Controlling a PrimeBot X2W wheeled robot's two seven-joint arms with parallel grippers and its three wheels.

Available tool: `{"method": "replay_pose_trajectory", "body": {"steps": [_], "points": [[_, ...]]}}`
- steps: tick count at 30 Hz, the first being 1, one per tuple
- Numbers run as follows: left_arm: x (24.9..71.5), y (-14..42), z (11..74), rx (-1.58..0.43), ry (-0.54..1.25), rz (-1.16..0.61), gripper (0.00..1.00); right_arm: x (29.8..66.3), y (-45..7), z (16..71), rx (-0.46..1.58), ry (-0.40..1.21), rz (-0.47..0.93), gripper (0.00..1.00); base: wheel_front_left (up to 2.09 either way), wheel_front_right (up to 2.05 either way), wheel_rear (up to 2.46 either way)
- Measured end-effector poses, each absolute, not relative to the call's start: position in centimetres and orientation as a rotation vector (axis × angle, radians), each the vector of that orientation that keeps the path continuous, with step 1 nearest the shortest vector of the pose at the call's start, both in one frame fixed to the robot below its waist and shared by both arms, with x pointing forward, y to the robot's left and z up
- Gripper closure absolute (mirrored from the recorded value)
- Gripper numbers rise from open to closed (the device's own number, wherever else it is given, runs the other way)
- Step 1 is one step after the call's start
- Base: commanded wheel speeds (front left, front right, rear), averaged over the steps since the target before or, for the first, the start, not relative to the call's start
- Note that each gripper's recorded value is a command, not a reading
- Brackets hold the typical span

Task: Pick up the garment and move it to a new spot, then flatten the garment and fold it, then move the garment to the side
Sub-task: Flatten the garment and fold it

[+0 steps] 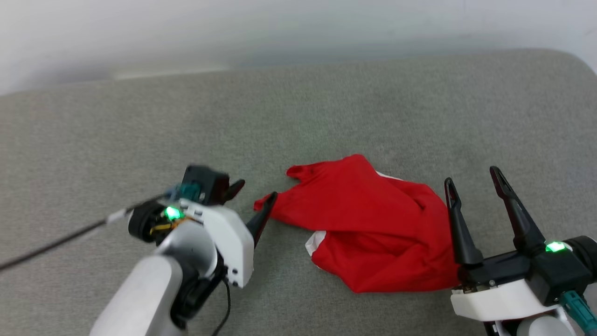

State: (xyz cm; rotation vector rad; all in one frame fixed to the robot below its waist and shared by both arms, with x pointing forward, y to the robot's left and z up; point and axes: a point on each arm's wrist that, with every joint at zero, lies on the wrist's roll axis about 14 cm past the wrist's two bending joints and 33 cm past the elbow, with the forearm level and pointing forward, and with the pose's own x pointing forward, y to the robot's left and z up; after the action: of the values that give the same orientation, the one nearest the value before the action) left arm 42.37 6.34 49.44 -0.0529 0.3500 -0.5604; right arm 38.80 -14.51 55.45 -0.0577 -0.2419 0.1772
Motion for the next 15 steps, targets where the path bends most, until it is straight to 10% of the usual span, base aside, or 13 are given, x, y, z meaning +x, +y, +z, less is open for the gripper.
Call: {"method": "replay_pose_trajectory", "body": {"steps": [15], "points": [[44.9, 3.8, 39.2, 0.113, 0.773, -0.690, 0.00, 41.6, -16.4, 51.2, -0.073, -0.129, 0.128, 0.00, 0.00, 0.00, 0.00]]}}
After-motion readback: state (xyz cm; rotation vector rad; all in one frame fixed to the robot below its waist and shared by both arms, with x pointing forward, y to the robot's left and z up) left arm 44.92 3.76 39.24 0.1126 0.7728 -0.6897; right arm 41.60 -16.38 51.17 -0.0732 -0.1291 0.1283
